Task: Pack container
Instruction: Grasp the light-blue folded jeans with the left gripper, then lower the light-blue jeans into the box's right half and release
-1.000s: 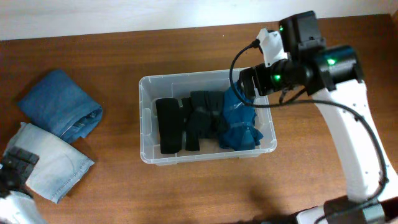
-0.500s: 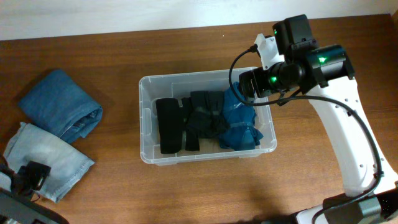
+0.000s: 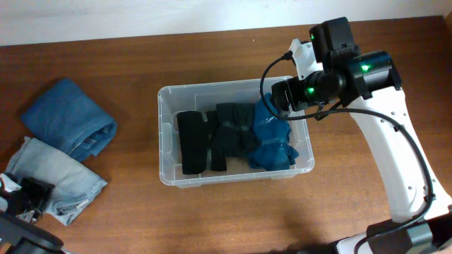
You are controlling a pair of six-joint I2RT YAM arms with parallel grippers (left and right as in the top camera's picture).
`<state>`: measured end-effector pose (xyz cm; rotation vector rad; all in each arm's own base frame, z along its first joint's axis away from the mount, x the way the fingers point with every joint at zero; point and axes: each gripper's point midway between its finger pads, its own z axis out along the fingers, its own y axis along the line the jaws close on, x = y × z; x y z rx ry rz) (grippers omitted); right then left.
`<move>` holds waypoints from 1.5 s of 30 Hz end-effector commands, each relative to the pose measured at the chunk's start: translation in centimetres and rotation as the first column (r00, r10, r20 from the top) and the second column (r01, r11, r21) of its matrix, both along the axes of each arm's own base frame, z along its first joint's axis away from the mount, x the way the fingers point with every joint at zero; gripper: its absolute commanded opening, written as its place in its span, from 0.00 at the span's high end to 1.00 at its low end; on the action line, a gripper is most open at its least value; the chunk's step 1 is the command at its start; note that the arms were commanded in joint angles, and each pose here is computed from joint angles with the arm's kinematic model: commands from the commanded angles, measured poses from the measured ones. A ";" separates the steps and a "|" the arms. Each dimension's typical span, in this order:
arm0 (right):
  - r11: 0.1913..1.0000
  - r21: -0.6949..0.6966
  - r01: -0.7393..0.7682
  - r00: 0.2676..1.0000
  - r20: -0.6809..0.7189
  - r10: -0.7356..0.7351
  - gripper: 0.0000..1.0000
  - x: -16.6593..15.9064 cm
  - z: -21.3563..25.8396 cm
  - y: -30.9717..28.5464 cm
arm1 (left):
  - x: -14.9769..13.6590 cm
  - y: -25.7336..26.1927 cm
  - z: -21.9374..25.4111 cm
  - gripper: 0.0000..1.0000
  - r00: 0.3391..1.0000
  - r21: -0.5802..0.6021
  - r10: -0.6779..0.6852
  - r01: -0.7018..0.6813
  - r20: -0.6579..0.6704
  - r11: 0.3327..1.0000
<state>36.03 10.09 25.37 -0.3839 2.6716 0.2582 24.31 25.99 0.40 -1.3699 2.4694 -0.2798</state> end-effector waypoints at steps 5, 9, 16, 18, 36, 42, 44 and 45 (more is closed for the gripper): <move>1.000 0.000 0.011 1.000 0.007 -0.011 0.02 -0.1 0.3 -0.3 | 2.5 -4.5 -0.6 0.99 0.985 -0.194 -0.069 0.099 0.157 0.976; 1.000 0.000 0.010 1.000 0.008 -0.010 0.02 -0.1 0.3 -0.3 | 2.9 -5.8 0.9 0.99 0.977 -0.261 -0.049 0.103 0.206 0.960; 1.000 -0.004 0.015 1.000 0.021 -0.014 0.02 -0.1 0.6 -0.4 | 3.7 -8.4 9.4 0.99 0.941 -0.317 -0.007 0.121 0.339 0.941; 0.999 -0.028 0.040 0.998 0.047 -0.039 0.02 0.2 1.3 -1.1 | 4.0 -8.9 12.7 0.99 0.921 -0.258 -0.042 0.152 0.388 0.954; 0.856 -0.037 0.516 0.850 0.143 -0.507 0.02 -1.8 6.1 -15.5 | 10.9 -32.7 33.8 0.99 0.359 0.262 -0.646 0.701 0.674 0.663; 0.819 -0.020 0.574 0.813 0.129 -0.567 0.02 -2.3 6.0 -17.5 | 12.4 -43.3 32.4 0.99 0.280 0.324 -0.729 0.756 0.625 0.569; 0.820 -0.021 0.572 0.815 0.129 -0.565 0.02 -2.3 6.0 -17.4 | 12.2 -47.0 31.5 0.99 0.248 0.308 -0.740 0.793 0.625 0.526; 0.820 -0.021 0.572 0.815 0.128 -0.565 0.02 -2.3 6.0 -17.4 | 12.2 -48.9 30.7 0.99 0.250 0.287 -0.741 0.808 0.624 0.514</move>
